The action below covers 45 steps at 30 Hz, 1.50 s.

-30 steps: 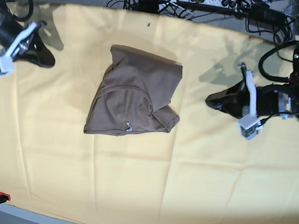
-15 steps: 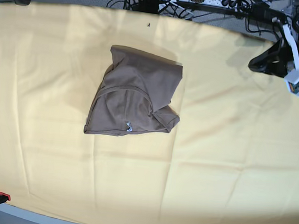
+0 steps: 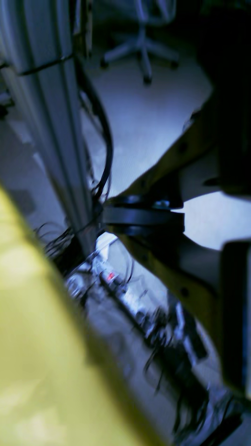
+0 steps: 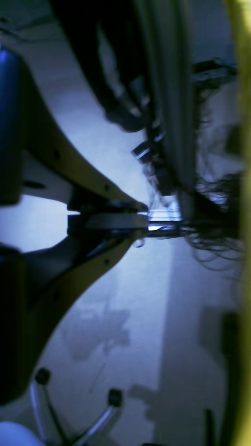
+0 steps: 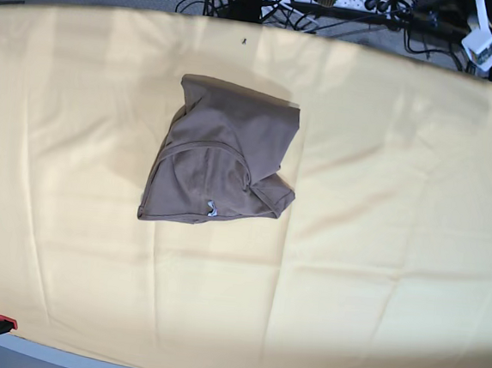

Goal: Fold the T-shirt properly

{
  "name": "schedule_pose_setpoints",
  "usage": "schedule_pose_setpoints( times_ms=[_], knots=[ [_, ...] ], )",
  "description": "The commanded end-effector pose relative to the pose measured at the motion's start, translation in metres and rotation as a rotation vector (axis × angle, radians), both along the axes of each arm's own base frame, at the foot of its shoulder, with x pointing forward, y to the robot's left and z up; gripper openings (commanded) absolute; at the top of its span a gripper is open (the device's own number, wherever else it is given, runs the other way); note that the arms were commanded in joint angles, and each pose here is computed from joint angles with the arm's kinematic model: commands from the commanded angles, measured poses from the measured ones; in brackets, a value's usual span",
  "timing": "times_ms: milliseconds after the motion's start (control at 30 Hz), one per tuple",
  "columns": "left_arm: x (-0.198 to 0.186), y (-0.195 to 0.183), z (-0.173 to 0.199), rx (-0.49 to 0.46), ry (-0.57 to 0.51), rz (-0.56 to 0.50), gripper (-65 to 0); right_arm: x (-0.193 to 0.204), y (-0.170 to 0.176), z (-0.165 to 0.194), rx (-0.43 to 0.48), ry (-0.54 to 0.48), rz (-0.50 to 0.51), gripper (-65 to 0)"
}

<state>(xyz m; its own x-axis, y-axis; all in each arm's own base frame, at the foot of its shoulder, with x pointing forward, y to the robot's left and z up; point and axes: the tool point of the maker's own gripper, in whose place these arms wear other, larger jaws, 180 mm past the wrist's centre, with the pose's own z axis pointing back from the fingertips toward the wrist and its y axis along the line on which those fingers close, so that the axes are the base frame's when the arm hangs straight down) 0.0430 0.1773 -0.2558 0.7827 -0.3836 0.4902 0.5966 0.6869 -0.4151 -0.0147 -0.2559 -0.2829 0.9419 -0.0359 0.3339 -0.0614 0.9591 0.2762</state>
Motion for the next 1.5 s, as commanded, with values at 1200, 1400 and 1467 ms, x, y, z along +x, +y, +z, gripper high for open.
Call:
schedule_pose_setpoints(
  times_ms=[1200,1400,1467],
  knots=[
    [-0.135,-0.005,-0.237,0.068,0.696,0.226,-65.0,-0.084,0.093,-0.22,0.287,0.483,0.083,-65.0],
    [-0.116,0.0,-0.277,0.105,0.648,0.263,-65.0,-0.071,0.106,-0.261,0.245,0.445,0.153,-65.0],
    [-0.106,0.002,-0.288,0.112,0.6,0.283,-65.0,-0.064,0.109,-0.272,0.23,0.417,0.182,-65.0]
  ],
)
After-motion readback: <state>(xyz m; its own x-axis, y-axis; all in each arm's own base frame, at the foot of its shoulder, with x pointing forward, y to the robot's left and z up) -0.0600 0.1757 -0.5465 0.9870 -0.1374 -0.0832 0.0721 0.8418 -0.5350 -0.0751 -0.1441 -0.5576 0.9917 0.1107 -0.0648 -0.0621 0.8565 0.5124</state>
